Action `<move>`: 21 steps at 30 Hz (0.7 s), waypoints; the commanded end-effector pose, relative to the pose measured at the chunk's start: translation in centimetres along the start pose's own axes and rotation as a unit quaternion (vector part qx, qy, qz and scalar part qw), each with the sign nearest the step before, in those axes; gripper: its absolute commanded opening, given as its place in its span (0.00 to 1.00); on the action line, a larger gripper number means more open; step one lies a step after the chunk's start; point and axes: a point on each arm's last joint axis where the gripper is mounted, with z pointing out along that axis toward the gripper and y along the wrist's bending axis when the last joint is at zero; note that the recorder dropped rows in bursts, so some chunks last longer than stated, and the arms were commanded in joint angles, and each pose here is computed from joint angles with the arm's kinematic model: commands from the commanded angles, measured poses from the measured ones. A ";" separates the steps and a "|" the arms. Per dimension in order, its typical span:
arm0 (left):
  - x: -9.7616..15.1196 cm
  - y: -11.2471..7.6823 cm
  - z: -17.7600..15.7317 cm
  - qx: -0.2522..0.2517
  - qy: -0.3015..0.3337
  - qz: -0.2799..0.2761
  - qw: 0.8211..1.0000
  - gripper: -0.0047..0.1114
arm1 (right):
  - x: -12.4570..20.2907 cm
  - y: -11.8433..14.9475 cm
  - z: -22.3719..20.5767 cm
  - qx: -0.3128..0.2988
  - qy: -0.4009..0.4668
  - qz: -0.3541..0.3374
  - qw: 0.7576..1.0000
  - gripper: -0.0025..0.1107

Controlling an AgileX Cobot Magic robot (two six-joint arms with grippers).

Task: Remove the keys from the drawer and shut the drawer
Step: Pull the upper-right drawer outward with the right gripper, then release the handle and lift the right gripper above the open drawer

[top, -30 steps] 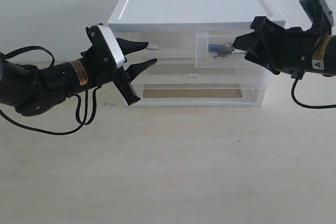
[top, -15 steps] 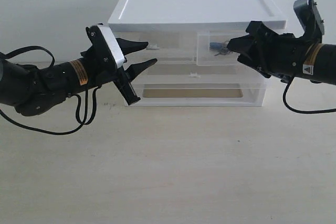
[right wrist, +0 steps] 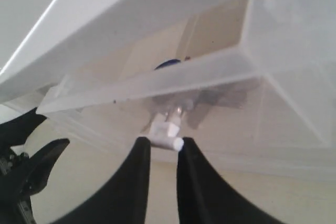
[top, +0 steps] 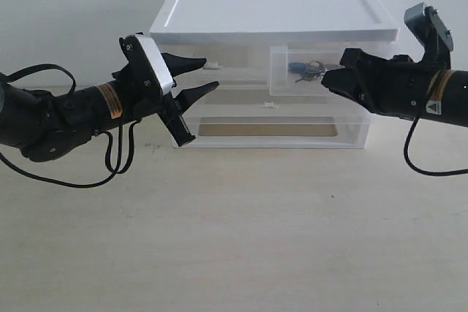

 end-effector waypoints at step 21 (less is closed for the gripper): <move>0.0 0.5 0.1 -0.018 0.003 -0.033 0.999 0.37 | -5.6 10.6 -8.0 0.154 -0.046 -0.433 0.887 0.42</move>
